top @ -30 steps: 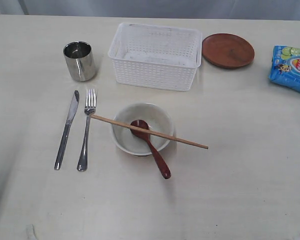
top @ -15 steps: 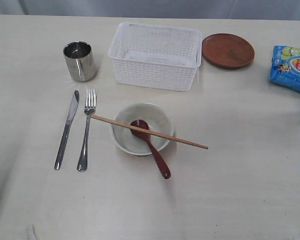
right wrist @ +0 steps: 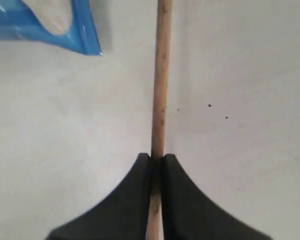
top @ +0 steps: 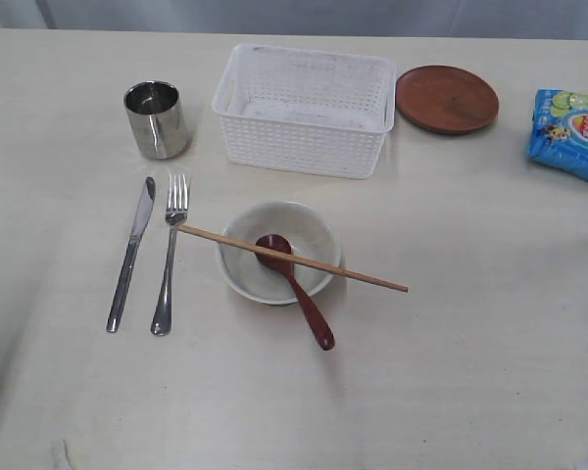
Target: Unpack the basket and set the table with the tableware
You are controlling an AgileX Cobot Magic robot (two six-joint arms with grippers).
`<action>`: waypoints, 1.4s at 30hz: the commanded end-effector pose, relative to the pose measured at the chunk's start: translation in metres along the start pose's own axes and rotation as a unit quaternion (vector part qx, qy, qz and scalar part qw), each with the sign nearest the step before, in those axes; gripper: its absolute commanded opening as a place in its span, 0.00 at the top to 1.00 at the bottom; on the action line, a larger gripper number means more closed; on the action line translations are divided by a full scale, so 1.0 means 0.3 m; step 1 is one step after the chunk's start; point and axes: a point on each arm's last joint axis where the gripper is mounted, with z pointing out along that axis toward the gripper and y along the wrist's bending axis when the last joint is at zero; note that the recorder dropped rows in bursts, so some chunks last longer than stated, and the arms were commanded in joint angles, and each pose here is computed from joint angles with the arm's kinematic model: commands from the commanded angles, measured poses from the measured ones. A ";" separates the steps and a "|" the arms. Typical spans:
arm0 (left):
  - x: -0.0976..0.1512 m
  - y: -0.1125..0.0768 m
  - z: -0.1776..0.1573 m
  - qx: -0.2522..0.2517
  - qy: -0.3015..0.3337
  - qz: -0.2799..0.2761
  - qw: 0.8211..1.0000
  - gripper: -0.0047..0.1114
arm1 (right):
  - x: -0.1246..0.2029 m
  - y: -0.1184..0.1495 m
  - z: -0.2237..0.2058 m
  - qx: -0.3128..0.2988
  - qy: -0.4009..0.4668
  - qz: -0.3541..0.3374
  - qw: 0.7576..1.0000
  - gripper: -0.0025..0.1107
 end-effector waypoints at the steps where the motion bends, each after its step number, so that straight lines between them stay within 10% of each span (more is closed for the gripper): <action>1: -0.001 0.000 0.000 0.001 -0.006 -0.001 1.000 0.96 | 0.018 -0.006 -0.185 0.005 -0.071 0.010 0.997 0.98; 7: -0.001 0.000 0.000 0.001 -0.006 -0.001 1.000 0.96 | 0.058 0.101 -0.380 -0.077 -0.165 -0.048 0.982 0.98; 13: -0.001 0.000 0.000 0.001 -0.006 -0.001 1.000 0.96 | 0.121 0.440 -0.465 -0.124 -0.151 -0.265 0.944 0.98; 24: -0.001 0.000 0.000 0.001 -0.006 -0.001 1.000 0.96 | 0.495 1.249 -0.529 -0.040 -0.119 -0.682 0.721 0.98; 27: -0.001 0.000 0.000 0.001 -0.006 -0.001 1.000 0.96 | 0.552 1.303 -0.467 0.000 -0.111 -0.718 0.687 0.98; 42: -0.001 0.000 0.000 0.001 -0.006 -0.001 1.000 0.96 | 0.677 1.151 -0.357 -0.008 -0.004 -0.720 0.694 0.98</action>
